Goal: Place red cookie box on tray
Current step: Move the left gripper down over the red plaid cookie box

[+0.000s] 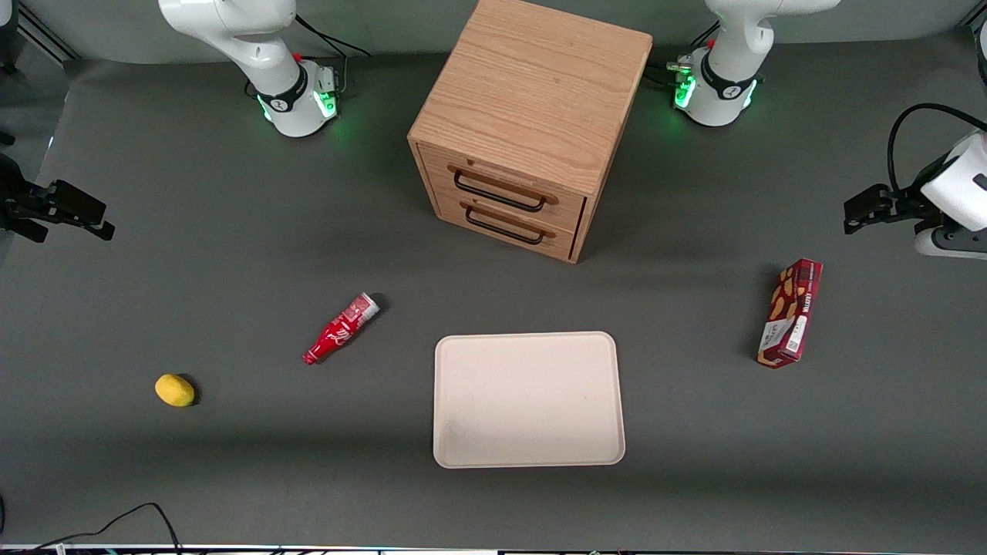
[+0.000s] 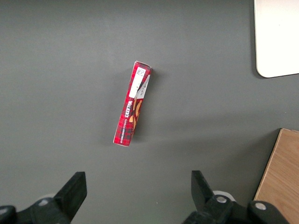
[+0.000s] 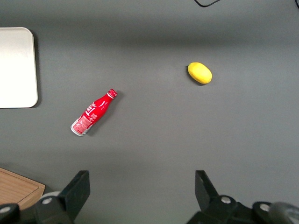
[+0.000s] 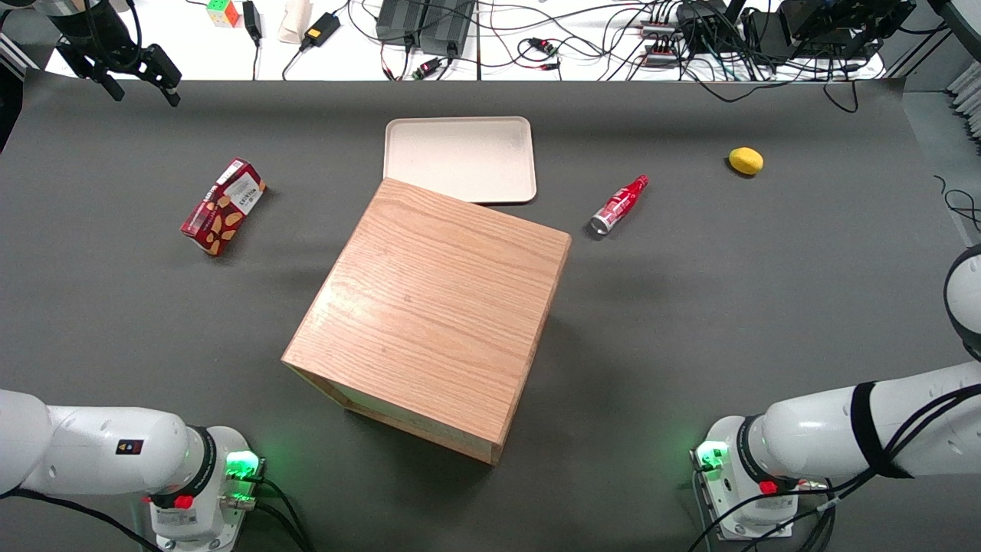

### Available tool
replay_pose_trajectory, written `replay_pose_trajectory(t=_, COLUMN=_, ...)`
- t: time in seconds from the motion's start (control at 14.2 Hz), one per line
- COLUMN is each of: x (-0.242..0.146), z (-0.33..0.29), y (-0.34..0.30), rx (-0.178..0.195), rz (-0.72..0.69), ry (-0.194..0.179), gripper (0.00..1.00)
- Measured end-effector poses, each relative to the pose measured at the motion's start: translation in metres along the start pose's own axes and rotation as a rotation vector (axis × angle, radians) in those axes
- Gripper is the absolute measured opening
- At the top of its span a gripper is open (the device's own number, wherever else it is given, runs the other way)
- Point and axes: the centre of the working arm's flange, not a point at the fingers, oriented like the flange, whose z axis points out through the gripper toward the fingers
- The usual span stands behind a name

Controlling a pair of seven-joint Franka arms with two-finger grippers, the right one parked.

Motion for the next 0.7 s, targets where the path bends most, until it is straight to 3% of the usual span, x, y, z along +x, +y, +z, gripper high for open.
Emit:
replay_pose_trajectory(t=0.49, x=0.0, z=0.001, y=-0.001, rx=0.002, rz=0.002, ry=-0.002, gripper=1.0)
replay_pose_trajectory(t=0.7, x=0.004, z=0.014, y=-0.018, rx=0.001, rz=0.071, ry=-0.017, gripper=1.0)
